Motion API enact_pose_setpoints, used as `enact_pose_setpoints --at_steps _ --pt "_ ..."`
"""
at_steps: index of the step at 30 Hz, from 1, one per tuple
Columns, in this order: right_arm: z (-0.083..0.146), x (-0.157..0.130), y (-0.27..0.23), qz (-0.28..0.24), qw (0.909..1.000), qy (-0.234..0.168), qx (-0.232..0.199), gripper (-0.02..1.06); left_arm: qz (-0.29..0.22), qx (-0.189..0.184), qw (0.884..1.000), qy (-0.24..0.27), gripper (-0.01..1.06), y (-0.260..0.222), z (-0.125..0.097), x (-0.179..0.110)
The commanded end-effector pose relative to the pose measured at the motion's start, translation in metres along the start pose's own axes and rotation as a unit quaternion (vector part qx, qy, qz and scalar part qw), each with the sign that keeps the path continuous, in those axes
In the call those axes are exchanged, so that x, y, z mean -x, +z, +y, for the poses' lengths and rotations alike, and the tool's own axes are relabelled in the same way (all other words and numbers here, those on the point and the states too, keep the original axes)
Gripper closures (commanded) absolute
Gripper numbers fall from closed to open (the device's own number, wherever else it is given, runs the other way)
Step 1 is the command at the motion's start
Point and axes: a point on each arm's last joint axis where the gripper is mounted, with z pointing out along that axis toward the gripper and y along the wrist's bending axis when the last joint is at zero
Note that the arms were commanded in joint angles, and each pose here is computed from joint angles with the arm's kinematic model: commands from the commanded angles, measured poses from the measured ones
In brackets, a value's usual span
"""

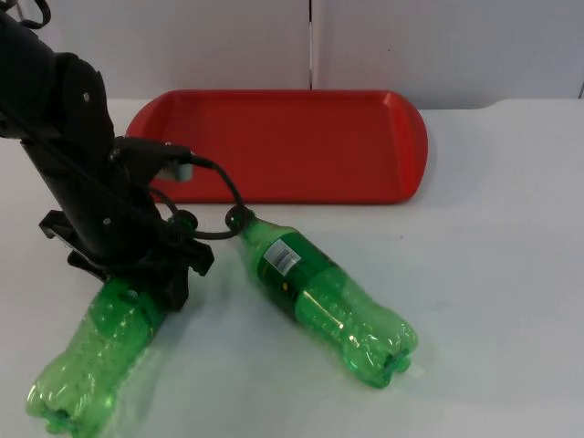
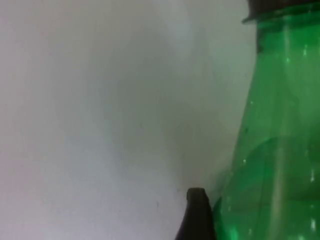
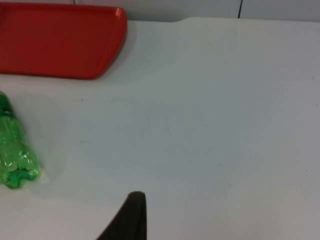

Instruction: Place the bottle upright on the tray.

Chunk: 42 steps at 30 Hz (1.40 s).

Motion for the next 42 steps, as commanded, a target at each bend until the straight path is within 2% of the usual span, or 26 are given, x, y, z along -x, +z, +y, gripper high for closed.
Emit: enact_pose_setpoints --at_steps 1,2,14,20,24,25,28,29,30,32,33,34,35,39,40,41,42 --pt "0.0 -0.001 0.001 0.0 1.0 -0.003 -0.004 -0.01 0.008 -0.001 1.0 0.002 0.91 0.001 -0.002 -0.002" --pt "0.0 -0.001 0.001 0.0 1.0 -0.003 -0.004 -0.01 0.007 -0.003 1.0 -0.001 1.05 0.001 -0.003 -0.002" --pt "0.0 -0.001 0.001 0.0 1.0 -0.003 -0.004 -0.01 -0.004 -0.003 1.0 -0.013 1.05 -0.006 -0.003 0.0" --pt "0.0 -0.001 0.001 0.0 1.0 -0.003 -0.004 -0.01 -0.069 -0.003 0.997 -0.017 1.05 -0.044 -0.006 0.011" --pt "0.0 -0.001 0.001 0.0 1.0 -0.003 -0.004 -0.01 -0.129 -0.002 0.991 -0.015 1.05 -0.084 -0.008 0.017" --pt "0.0 -0.001 0.001 0.0 1.0 -0.003 -0.004 -0.01 -0.129 -0.002 0.991 -0.015 1.05 -0.084 -0.008 0.017" --pt "0.0 -0.001 0.001 0.0 1.0 -0.003 -0.004 -0.01 -0.241 0.002 0.97 -0.016 1.05 -0.135 -0.011 0.025" --pt "0.0 -0.001 0.001 0.0 1.0 -0.003 -0.004 -0.01 -0.284 0.005 0.959 -0.013 1.05 -0.151 -0.011 0.028" --pt "0.0 -0.001 0.001 0.0 1.0 -0.003 -0.004 -0.01 -0.284 0.005 0.959 -0.013 1.05 -0.151 -0.011 0.028" --pt "0.0 -0.001 0.001 0.0 1.0 -0.003 -0.004 -0.01 -0.365 0.011 0.931 -0.016 1.05 -0.178 -0.011 0.033" --pt "0.0 -0.001 0.001 0.0 1.0 -0.003 -0.004 -0.01 -0.406 0.018 0.913 -0.018 1.05 -0.191 -0.011 0.036" --pt "0.0 -0.001 0.001 0.0 1.0 -0.003 -0.004 -0.01 -0.459 0.028 0.888 -0.021 1.05 -0.205 -0.009 0.04" --pt "0.0 -0.001 0.001 0.0 1.0 -0.003 -0.004 -0.01 -0.459 0.028 0.888 -0.021 1.05 -0.205 -0.009 0.04" --pt "0.0 -0.001 0.001 0.0 1.0 -0.003 -0.004 -0.01 -0.548 0.047 0.835 -0.034 1.05 -0.222 -0.005 0.048" --pt "0.0 -0.001 0.001 0.0 1.0 -0.003 -0.004 -0.01 -0.561 0.051 0.826 -0.033 1.05 -0.224 -0.004 0.05" --pt "0.0 -0.001 0.001 0.0 1.0 -0.003 -0.004 -0.01 -0.561 0.051 0.826 -0.033 1.05 -0.224 -0.004 0.05" --pt "0.0 -0.001 0.001 0.0 1.0 -0.003 -0.004 -0.01 -0.575 0.052 0.816 -0.036 1.05 -0.227 -0.004 0.051"
